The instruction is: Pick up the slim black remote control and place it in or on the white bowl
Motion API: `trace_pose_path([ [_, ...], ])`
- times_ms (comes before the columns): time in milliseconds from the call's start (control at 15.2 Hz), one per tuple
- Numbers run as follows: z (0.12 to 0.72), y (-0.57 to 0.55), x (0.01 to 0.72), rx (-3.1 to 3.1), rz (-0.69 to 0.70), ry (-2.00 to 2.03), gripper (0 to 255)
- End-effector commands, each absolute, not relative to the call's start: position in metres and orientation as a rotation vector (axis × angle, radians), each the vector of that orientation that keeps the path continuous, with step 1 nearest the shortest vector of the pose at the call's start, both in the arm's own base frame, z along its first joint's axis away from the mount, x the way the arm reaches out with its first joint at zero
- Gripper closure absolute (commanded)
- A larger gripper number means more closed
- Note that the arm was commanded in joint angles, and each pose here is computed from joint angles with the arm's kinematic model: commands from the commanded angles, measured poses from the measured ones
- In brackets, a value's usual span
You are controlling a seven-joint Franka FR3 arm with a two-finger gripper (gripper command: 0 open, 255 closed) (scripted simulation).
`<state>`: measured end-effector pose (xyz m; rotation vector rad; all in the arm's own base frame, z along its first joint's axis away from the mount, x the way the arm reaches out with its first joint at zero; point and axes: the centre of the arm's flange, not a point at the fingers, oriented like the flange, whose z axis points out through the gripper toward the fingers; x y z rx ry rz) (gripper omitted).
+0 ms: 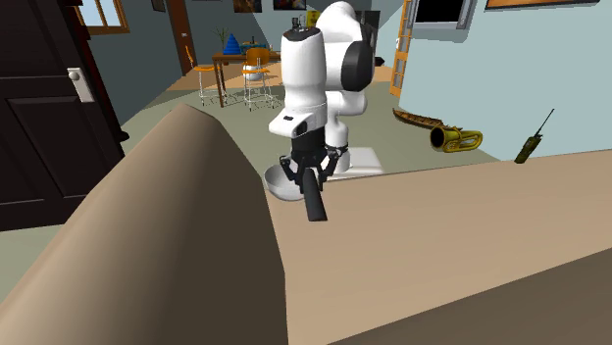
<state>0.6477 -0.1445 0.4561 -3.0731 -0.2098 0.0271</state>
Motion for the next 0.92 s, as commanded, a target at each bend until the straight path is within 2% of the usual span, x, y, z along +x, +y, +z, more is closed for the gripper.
trace_pose_path([
  [0,0.468,-0.144,0.647,-3.073,0.027,-0.21,255],
  [858,0.462,-0.193,0.497,-3.073,0.027,-0.21,255],
])
